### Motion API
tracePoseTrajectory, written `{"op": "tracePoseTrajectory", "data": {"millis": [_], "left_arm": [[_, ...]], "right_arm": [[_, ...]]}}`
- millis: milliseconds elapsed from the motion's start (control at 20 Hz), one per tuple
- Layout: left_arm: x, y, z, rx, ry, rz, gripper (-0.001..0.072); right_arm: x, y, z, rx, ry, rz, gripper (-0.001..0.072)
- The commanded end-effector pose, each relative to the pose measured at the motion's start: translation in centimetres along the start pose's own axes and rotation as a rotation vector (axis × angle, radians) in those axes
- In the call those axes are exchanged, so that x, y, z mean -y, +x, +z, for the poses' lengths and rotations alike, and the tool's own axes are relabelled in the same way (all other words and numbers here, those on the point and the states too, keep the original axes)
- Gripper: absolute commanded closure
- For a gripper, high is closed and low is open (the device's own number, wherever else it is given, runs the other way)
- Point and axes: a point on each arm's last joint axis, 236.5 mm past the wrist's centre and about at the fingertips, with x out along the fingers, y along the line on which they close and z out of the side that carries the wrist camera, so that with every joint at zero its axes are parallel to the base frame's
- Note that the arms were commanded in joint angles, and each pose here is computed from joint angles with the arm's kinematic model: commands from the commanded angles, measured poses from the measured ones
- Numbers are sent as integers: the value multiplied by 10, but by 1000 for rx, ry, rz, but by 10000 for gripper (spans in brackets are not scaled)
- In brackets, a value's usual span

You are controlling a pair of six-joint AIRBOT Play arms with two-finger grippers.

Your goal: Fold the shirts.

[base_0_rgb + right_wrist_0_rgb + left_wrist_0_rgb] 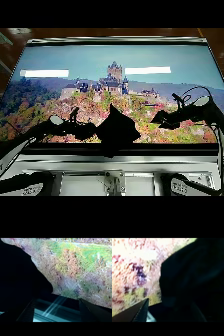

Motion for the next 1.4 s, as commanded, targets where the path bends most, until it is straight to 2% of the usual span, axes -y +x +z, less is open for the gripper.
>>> {"op": "tracePoseTrajectory", "data": {"millis": [0, 50, 100, 150, 200, 250, 500, 700, 850, 900, 950, 1300, 1350], "left_arm": [[-9, 18, 10, 33, -49, -5, 127], [-12, 19, 15, 54, -57, 3, 281], [-13, 19, 20, 74, -56, 10, 468], [-14, 18, 23, 86, -57, 13, 589], [-13, 18, 24, 89, -44, 12, 651], [-9, 17, 24, 85, -11, 5, 671], [16, 14, 22, 44, 85, -47, 671], [19, 12, 21, 40, 91, -55, 671], [25, 9, 14, 17, 125, -73, 671], [27, 7, 15, 22, 130, -76, 671], [29, 6, 16, 29, 133, -79, 671], [30, 5, 17, 33, 136, -80, 671], [30, 5, 17, 33, 136, -80, 670]], "right_arm": [[-1, 8, -2, -19, 25, -11, 51], [2, 8, -3, -25, 33, -24, 50], [4, 9, -5, -30, 45, -29, 50], [5, 12, -8, -37, 62, -27, 50], [6, 17, -12, -39, 89, -19, 50], [7, 25, -16, -40, 118, -4, 50], [4, 56, -30, -14, 244, 91, 52], [-19, 80, -38, -29, 155, 68, 62], [-27, 90, -38, -20, 159, 42, 62], [-27, 91, -38, -20, 179, 40, 73], [-27, 91, -38, -23, 193, 41, 153], [-29, 104, -50, -105, 266, 76, 160], [-28, 104, -50, -102, 266, 75, 262]]}}
